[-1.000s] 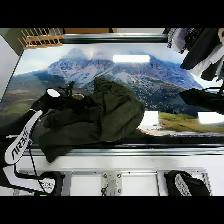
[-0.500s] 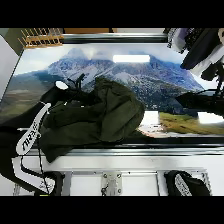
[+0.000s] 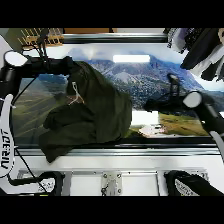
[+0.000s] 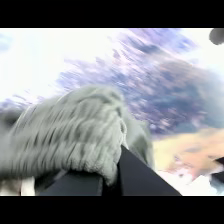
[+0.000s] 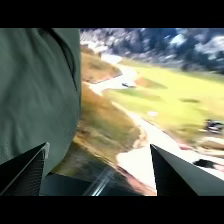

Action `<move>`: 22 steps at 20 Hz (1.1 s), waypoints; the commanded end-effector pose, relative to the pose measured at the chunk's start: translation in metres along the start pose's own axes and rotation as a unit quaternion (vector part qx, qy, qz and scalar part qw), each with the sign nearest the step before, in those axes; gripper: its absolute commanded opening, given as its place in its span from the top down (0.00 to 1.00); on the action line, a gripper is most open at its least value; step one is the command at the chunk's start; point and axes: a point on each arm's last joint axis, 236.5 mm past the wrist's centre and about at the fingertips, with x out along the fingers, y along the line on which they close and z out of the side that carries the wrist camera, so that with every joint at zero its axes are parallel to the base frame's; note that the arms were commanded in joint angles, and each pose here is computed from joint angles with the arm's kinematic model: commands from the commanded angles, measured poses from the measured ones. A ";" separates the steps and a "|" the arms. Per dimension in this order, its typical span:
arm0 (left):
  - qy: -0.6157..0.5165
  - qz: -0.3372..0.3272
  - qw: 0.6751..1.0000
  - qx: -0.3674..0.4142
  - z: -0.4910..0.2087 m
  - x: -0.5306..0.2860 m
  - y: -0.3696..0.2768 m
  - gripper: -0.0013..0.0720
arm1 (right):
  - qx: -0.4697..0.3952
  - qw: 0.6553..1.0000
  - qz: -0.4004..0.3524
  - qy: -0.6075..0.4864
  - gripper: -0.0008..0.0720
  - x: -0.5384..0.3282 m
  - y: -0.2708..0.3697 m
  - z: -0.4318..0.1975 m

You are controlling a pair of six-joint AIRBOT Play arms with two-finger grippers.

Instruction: Fold the clothes and pants, and hang the long-sleeved shirts on hangers.

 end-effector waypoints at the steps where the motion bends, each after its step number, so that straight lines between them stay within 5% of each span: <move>1: -0.020 0.040 0.999 0.014 0.009 -0.027 0.015 0.95 | 0.045 0.996 0.043 0.062 0.01 0.079 0.031 -0.023; 12: -0.018 0.047 0.999 0.000 0.003 -0.022 0.028 0.95 | 0.007 0.985 0.106 0.134 0.02 0.147 0.112 -0.094; 13: -0.018 0.046 0.999 0.000 0.003 -0.022 0.027 0.95 | 0.004 0.986 0.106 0.125 0.16 0.149 0.115 -0.092; 15: -0.017 0.041 0.999 -0.003 0.003 -0.023 0.024 0.95 | 0.001 0.989 0.108 0.103 0.85 0.150 0.119 -0.081; 16: -0.020 0.040 0.999 -0.010 0.007 -0.025 0.021 0.95 | -0.004 0.990 0.108 0.091 0.96 0.148 0.121 -0.073; 22: -0.114 -0.014 0.989 0.092 0.081 -0.097 -0.100 0.95 | -0.171 0.983 -0.020 -0.063 0.96 -0.017 0.071 0.094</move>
